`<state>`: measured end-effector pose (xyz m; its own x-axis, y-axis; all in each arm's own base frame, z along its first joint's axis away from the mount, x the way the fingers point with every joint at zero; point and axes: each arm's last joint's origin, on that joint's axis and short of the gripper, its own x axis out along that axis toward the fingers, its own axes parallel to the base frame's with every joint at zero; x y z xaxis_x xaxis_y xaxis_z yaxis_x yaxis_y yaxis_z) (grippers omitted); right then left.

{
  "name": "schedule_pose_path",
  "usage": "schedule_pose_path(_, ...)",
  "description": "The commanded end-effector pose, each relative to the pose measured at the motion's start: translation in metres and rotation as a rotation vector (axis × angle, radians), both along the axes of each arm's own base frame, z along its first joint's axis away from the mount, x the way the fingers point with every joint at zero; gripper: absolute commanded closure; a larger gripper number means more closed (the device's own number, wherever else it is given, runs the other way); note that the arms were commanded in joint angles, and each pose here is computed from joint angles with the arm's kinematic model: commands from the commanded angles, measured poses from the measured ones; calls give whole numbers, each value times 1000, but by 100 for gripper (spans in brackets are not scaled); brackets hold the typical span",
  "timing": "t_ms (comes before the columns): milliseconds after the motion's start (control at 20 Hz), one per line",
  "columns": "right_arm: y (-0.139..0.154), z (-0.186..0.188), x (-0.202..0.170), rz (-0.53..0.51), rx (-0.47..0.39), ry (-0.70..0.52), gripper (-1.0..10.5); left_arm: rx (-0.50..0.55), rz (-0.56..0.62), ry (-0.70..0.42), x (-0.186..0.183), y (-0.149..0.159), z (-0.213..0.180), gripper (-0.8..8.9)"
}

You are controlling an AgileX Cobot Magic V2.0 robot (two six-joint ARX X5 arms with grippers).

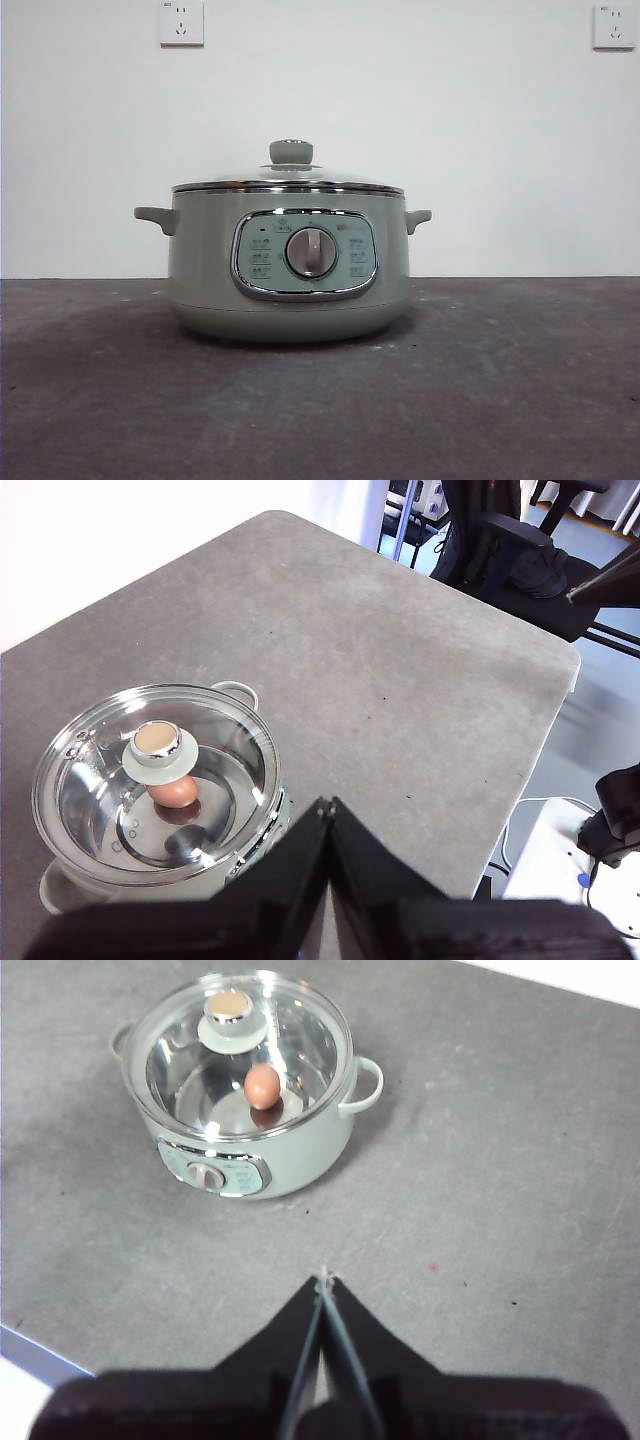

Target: Pick up the egg,open the lid,put the egg in the pot,close the lid

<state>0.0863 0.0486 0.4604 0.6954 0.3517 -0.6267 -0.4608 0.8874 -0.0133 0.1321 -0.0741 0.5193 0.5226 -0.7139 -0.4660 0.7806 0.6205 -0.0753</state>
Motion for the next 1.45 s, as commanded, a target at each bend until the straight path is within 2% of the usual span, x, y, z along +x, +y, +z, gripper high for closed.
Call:
schedule_pose_path(50, 5, -5, 7, -5, -21, 52, 946, -17, 16, 33, 5, -3, -2, 817)
schedule_pose_path(250, 14, -10, 23, -5, -47, 96, 946, -28, 24, 21, 5, -2, 0, 817)
schedule_pose_path(300, 16, -12, 28, -5, -55, 109, 946, -38, 38, -18, 4, 1, 3, 816)
schedule_pose_path(400, 22, -15, 37, -5, -71, 136, 946, -32, 101, -163, -6, 19, 13, 816)
schedule_pose_path(500, 27, -19, 46, -5, -86, 162, 946, -40, 208, -276, -28, 41, 21, 816)
schedule_pose_path(700, 36, -27, 61, -6, -114, 209, 946, -25, 408, -457, -77, 61, 0, 816)
schedule_pose_path(800, 40, -31, 68, -6, -126, 230, 946, 22, 575, -544, -87, 67, -26, 816)
schedule_pose_path(900, 43, -33, 73, -6, -134, 244, 946, 34, 673, -605, -87, 71, -59, 816)
schedule_pose_path(1000, 44, -35, 76, -5, -139, 252, 946, -2, 706, -615, -83, 73, -98, 816)
schedule_pose_path(1300, 45, -35, 76, -6, -140, 254, 946, -77, 761, -541, -53, 79, -230, 816)
schedule_pose_path(1450, 45, -36, 77, -6, -141, 256, 946, -105, 828, -525, -45, 81, -286, 816)
